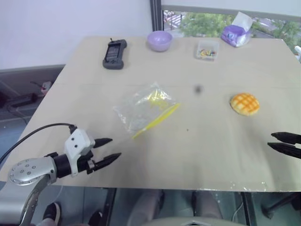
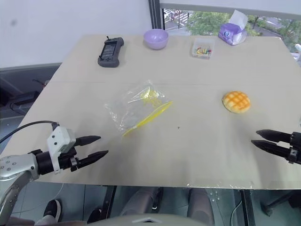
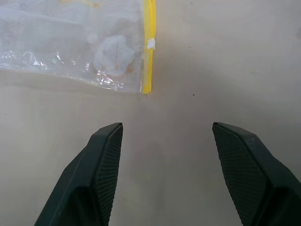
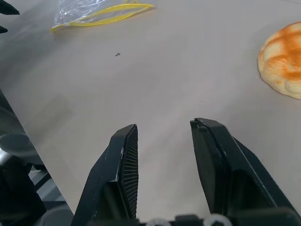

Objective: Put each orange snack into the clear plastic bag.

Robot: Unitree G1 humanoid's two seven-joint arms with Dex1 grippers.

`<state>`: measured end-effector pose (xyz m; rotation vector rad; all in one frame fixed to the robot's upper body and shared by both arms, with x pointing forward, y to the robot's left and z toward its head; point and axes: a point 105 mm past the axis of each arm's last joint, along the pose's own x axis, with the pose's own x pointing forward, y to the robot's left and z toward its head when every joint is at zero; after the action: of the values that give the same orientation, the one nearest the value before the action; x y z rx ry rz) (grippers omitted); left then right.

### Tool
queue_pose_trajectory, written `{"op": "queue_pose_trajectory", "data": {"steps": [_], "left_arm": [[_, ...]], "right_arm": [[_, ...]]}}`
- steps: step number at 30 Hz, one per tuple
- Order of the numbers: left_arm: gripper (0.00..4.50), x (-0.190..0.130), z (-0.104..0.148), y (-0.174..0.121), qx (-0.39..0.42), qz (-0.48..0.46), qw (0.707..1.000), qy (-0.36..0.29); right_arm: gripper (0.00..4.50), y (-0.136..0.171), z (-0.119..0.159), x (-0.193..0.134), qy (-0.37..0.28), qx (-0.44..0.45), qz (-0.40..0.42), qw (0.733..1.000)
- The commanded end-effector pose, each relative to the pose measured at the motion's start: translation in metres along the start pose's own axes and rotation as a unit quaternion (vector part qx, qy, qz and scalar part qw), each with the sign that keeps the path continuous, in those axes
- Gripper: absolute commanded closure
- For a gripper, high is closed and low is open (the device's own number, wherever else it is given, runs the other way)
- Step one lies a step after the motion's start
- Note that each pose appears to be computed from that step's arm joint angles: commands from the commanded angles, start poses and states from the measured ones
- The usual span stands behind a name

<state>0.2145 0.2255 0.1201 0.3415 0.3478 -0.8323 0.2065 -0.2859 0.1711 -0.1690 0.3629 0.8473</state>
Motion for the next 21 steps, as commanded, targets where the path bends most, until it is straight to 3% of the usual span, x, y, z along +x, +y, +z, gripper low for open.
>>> {"op": "queue_pose_trajectory", "data": {"steps": [1,21], "left_arm": [[1.27,-0.0034,0.0015,0.0040,0.009,0.005,1.000,0.005],[1.27,-0.0015,0.0014,0.0072,0.017,0.006,1.000,0.007]], "right_arm": [[2.58,0.0009,0.0094,-0.0013,-0.001,-0.020,0.000,1.000],[2.58,0.0013,0.0114,0.0015,-0.007,-0.024,0.002,1.000]]}}
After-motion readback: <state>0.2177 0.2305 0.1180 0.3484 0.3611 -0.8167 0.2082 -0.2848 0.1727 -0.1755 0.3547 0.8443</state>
